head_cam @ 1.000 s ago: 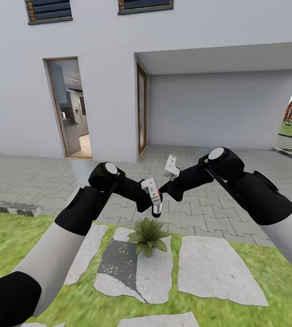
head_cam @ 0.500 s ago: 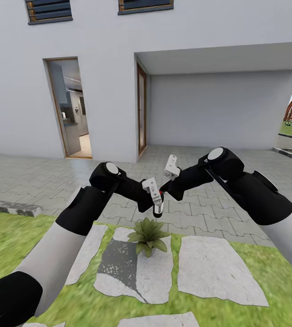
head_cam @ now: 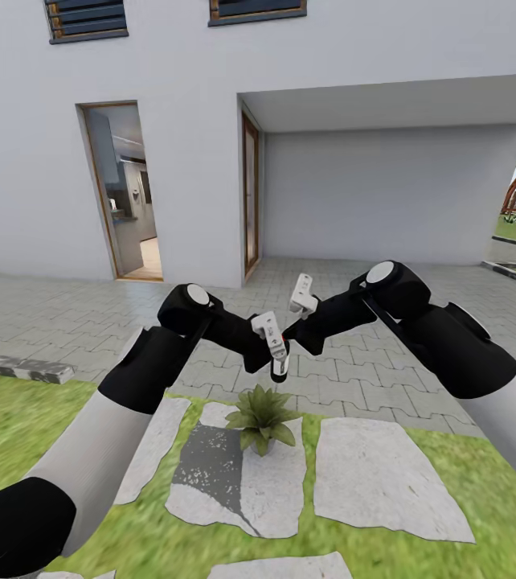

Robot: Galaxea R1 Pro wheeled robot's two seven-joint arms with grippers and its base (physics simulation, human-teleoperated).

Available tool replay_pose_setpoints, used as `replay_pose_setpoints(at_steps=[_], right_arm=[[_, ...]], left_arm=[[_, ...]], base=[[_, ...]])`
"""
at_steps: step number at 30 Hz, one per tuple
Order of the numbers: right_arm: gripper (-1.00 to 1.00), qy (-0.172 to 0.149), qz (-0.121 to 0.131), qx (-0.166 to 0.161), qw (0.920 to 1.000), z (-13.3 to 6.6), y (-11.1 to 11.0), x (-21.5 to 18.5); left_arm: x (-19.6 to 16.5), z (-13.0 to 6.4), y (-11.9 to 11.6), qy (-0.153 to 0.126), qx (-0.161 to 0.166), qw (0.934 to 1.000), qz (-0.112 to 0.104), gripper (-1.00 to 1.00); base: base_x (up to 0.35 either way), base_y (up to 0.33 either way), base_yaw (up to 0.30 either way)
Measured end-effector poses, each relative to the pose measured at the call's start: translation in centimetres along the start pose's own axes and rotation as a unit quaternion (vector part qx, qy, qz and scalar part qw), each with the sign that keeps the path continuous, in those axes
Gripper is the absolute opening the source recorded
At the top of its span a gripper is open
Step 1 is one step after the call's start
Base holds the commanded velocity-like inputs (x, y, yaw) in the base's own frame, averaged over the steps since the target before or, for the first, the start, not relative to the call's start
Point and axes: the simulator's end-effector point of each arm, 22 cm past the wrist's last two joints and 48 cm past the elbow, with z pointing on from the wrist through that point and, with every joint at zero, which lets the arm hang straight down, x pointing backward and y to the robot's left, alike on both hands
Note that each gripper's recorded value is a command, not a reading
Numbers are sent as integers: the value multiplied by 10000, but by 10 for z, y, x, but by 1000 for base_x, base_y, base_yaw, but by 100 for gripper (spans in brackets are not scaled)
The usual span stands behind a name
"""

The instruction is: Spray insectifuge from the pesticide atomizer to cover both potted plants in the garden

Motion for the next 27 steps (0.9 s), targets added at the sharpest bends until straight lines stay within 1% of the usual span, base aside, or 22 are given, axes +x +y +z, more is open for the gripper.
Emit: replay_pose_setpoints(at_steps=[4,8,14,15,16,18,24,25,27], right_arm=[[-100,3,-11,16,10000,0,0,0],[-100,6,-26,34,10000,0,-1,-1],[-100,0,-20,19,10000,0,0,-1],[-100,1,-17,19,10000,0,0,-1],[-100,-21,-3,-25,10000,0,2,-2],[-100,-38,-43,28,10000,-1,-1,-3],[-100,-22,-64,40,10000,0,-1,-2],[-100,-11,-12,-4,10000,1,1,-1],[-100,-9,-8,-7,10000,1,1,-1]], left_arm=[[-1,1,0,12,-13,10000,14,-100],[-1,3,2,81,-89,9999,50,-100],[-1,3,2,85,-91,9999,52,-100],[-1,3,1,74,-73,9999,43,-100],[-5,5,-4,-27,63,10000,-17,-100],[-9,3,-6,-84,71,9999,8,-100],[-6,3,-5,-73,82,9999,-36,-100],[-1,2,-2,-26,45,10000,-42,-100],[9,2,2,42,18,10000,-82,-100]], base=[[0,0,0],[0,0,0],[0,0,0],[0,0,0],[0,0,0],[0,0,0],[0,0,0],[0,0,0],[0,0,0]])
